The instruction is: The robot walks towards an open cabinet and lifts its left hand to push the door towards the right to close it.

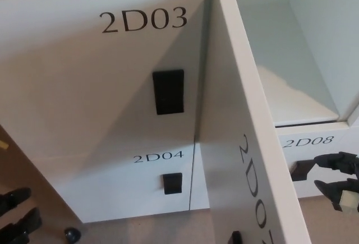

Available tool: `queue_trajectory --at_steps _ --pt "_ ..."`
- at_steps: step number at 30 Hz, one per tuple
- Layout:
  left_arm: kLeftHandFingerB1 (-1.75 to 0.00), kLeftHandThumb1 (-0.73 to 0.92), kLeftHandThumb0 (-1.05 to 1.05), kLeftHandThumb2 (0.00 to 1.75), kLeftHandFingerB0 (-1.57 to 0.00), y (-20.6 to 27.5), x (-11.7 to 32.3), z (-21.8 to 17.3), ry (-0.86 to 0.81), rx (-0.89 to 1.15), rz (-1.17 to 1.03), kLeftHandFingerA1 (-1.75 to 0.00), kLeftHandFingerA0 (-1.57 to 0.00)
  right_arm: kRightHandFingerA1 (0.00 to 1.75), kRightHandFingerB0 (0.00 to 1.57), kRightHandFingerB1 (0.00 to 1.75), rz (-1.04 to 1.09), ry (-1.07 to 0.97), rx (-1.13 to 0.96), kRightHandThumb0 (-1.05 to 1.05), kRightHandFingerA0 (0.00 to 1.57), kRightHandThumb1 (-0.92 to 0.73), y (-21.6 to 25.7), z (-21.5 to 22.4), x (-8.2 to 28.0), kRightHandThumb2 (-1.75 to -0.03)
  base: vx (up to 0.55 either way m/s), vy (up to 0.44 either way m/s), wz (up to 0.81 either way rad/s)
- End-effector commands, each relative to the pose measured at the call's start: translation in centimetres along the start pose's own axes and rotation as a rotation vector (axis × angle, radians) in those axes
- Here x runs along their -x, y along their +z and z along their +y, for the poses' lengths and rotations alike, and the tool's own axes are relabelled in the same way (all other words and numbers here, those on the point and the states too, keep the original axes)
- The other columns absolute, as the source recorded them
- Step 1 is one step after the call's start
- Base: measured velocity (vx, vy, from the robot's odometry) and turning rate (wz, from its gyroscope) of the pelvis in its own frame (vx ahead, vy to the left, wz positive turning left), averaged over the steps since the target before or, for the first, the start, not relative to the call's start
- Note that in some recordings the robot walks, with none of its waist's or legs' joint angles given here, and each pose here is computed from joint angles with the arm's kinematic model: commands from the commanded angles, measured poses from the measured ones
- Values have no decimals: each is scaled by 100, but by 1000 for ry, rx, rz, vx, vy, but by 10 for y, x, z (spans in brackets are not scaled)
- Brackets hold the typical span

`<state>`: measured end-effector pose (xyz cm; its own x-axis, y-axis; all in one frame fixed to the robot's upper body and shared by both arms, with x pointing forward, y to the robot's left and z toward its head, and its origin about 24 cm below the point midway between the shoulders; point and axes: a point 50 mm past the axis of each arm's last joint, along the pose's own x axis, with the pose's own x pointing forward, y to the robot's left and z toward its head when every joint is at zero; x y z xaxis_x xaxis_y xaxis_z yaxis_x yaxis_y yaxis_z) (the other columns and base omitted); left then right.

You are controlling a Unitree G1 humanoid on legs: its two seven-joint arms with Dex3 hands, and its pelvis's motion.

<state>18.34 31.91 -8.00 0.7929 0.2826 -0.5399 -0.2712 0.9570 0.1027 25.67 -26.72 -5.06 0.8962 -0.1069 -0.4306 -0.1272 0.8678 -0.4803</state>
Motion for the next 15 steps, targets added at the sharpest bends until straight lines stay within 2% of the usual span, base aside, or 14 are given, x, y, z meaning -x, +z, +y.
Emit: queue_trajectory --at_steps 1,4,5,6,7,9,10,12,13,15 --pt "-43 52 -40 56 -60 -1 5 4 5 -42 -36 -48 -72 48 56 42 20 -8 -2 -40 71 -64 -6 -6 4 -60 0 0 0" --pt "-44 52 -37 56 -63 -2 6 1 -12 -56 -48 -47 -74 48 56 42 16 -4 -3 -38 71 -64 -7 -7 5 -59 0 0 0" --pt "-44 47 -47 57 -61 -4 10 -4 -40 -75 -71 -48 -73 48 57 43 14 -5 4 -39 70 -64 -8 -7 7 -59 0 0 0" --pt "-44 47 -47 57 -61 -6 12 -8 -60 -88 -88 -48 -73 48 57 43 12 -7 10 -39 70 -64 -10 -7 8 -59 0 0 0" --pt "-54 42 -48 84 -51 -7 16 -15 -100 -108 -123 -63 -69 47 56 42 17 -10 26 -41 69 -65 -12 -8 10 -60 0 0 0" --pt "-54 42 -48 84 -51 -6 21 -23 -139 -125 -160 -63 -69 47 56 42 22 -13 43 -41 69 -65 -14 -8 12 -60 0 0 0" --pt "-45 47 -57 60 -65 -2 24 -31 -173 -135 -202 -48 -76 47 55 41 22 -19 47 -41 68 -64 -15 -11 14 -59 0 0 0" --pt "-45 47 -57 60 -65 1 26 -37 -193 -140 -229 -48 -76 47 55 41 20 -22 48 -41 68 -64 -16 -13 16 -59 0 0 0" --pt "-45 49 -61 63 -61 13 35 -60 -293 -189 -323 -49 -76 47 54 41 36 -53 61 -42 69 -64 -21 -22 25 -60 0 0 0" --pt "-45 49 -61 63 -61 16 38 -65 -316 -200 -342 -49 -76 47 54 41 41 -60 66 -42 69 -64 -22 -24 27 -60 0 0 0"
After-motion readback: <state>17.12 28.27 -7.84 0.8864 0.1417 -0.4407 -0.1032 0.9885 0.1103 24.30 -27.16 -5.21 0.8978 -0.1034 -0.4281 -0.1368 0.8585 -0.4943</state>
